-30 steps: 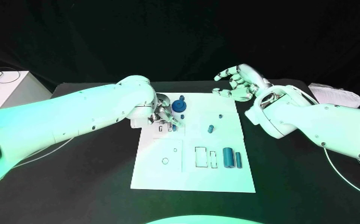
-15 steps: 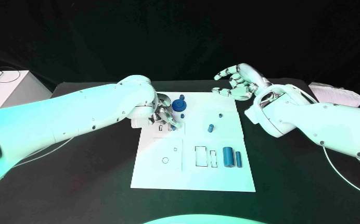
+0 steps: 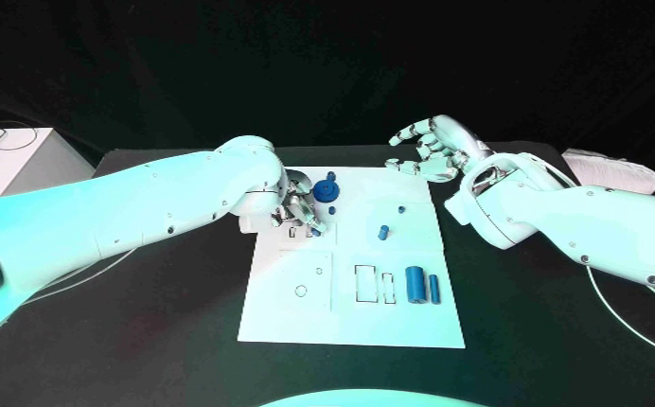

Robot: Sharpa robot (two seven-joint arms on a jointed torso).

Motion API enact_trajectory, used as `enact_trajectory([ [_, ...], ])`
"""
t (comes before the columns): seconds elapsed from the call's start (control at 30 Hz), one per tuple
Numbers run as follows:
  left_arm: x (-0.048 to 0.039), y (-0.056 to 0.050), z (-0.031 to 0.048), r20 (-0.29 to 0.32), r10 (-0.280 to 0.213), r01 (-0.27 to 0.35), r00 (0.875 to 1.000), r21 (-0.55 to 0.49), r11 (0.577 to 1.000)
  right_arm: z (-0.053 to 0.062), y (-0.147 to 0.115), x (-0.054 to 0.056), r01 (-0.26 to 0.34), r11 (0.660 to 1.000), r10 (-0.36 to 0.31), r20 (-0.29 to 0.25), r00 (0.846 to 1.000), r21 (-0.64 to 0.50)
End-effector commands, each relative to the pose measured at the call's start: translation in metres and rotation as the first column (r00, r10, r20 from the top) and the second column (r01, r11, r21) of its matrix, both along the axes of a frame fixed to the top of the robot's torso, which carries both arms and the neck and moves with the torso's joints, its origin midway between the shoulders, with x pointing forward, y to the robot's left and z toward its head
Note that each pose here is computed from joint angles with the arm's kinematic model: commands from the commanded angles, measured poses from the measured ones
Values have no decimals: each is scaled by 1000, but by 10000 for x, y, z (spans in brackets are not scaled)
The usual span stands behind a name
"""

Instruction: Assemble the parts on the task board

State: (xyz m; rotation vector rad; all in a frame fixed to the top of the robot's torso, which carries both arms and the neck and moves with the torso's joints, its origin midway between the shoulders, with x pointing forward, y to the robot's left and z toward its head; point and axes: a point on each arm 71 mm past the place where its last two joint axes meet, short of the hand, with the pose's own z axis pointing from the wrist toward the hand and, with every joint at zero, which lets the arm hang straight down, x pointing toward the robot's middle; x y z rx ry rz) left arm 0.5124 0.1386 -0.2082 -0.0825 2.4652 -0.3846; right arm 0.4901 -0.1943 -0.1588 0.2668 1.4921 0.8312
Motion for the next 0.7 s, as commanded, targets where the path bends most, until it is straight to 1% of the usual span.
enact_trajectory([
  [0.03,-5,-5,3,-19,12,-13,1000,-24,1000,-15,11,-1,-12,1000,12,-17,1000,-11],
  [0.17,-5,13,4,-21,25,-26,999,-35,999,-21,10,0,-12,1000,12,-22,1000,-13],
  [0.4,-5,61,19,-12,72,-73,997,-77,994,-31,-3,4,-9,1000,9,-30,1000,-15],
  [0.7,-31,133,48,8,118,-116,993,-125,985,-40,-30,7,-2,1000,1,-38,999,-15],
])
